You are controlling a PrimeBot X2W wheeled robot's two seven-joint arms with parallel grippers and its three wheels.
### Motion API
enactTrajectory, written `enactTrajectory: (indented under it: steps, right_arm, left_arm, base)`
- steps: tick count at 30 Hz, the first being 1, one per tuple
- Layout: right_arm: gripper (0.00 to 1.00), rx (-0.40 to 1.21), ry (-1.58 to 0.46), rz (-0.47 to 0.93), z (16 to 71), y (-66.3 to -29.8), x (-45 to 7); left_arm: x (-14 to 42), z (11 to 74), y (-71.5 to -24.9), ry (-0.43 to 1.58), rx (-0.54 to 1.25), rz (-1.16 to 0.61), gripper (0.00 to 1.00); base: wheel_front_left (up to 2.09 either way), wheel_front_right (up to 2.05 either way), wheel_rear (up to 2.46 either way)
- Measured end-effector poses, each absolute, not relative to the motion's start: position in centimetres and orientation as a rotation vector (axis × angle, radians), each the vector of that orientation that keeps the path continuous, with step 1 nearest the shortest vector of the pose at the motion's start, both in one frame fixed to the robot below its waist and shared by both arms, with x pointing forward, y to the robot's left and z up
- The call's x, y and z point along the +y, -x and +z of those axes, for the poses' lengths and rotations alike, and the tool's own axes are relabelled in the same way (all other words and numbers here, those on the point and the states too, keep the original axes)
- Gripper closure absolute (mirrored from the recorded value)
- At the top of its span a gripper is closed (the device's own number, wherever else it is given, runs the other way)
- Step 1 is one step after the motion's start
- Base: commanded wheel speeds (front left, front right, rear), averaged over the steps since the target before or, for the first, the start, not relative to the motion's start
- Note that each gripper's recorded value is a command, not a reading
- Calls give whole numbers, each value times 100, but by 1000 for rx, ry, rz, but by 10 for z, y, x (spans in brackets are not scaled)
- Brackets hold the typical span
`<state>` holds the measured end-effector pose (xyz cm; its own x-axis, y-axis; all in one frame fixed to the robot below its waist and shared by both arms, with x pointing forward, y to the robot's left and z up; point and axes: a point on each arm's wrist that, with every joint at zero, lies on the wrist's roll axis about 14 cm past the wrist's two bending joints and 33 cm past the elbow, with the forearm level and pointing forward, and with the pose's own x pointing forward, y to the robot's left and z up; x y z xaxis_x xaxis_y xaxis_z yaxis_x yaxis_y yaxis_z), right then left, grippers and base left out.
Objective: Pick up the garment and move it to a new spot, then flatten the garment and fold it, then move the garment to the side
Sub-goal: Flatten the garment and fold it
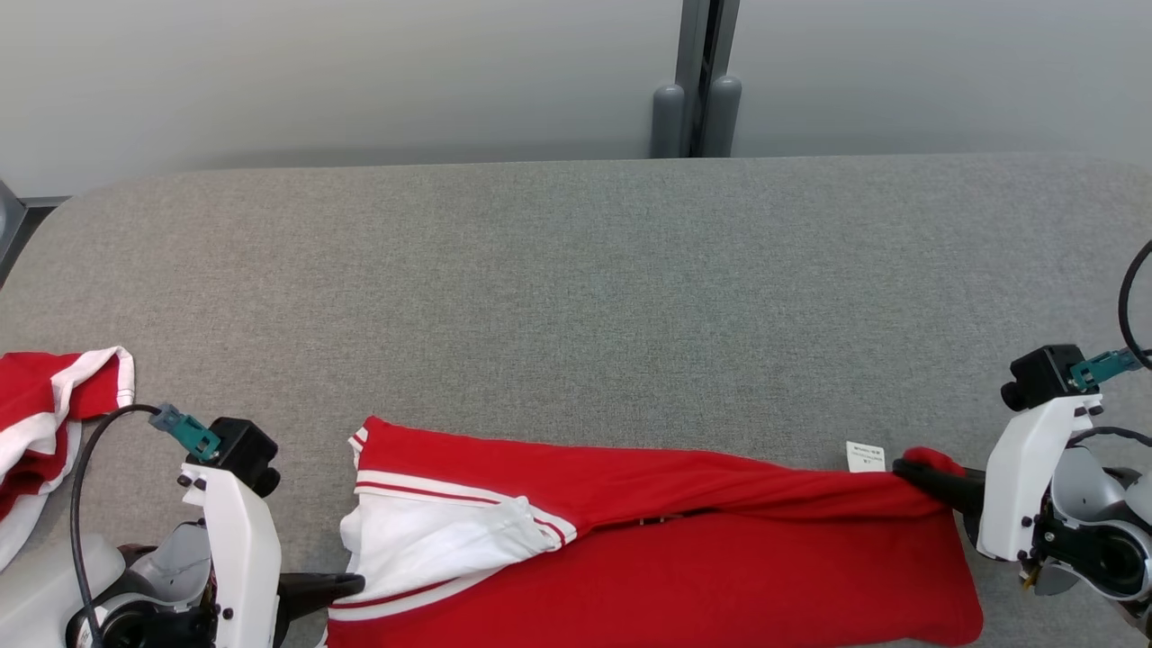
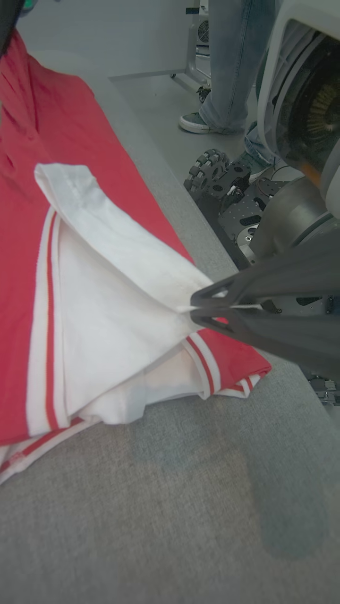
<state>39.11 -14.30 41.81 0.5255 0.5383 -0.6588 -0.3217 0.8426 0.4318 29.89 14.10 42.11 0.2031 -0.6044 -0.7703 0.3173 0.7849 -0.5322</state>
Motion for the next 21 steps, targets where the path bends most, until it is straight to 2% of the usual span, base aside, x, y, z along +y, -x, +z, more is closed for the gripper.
enactTrajectory:
  steps: [8, 9, 10, 11, 12, 13, 14, 21]
  right_arm:
    - [100, 933, -273, 505, 406, -383, -144]
    - [85, 937, -275, 503, 405, -382, -145]
    - [60, 941, -276, 502, 405, -381, -145]
    - [12, 942, -278, 501, 405, -380, -145]
    - [0, 942, -279, 500, 405, -380, -145]
    - [0, 941, -277, 497, 405, -381, -146]
    - [0, 937, -270, 493, 406, -381, -148]
    - [0, 919, -296, 492, 412, -376, -150]
  left_arm:
    - [142, 419, -295, 279, 1229, -654, 100]
    - [142, 419, -294, 279, 1230, -653, 100]
    - [142, 418, -293, 279, 1234, -650, 100]
    - [142, 417, -292, 280, 1237, -649, 100]
    - [142, 416, -292, 279, 1238, -648, 69]
    - [142, 416, -291, 279, 1238, -648, 27]
    - [142, 415, -291, 276, 1238, -649, 0]
    - [142, 415, -290, 269, 1231, -643, 0]
  base:
    - [0, 0, 0]
    - [0, 0, 0]
    - [0, 0, 0]
    - [0, 0, 0]
    - [0, 0, 0]
    - [0, 0, 0]
    - [0, 0, 0]
    - [0, 0, 0]
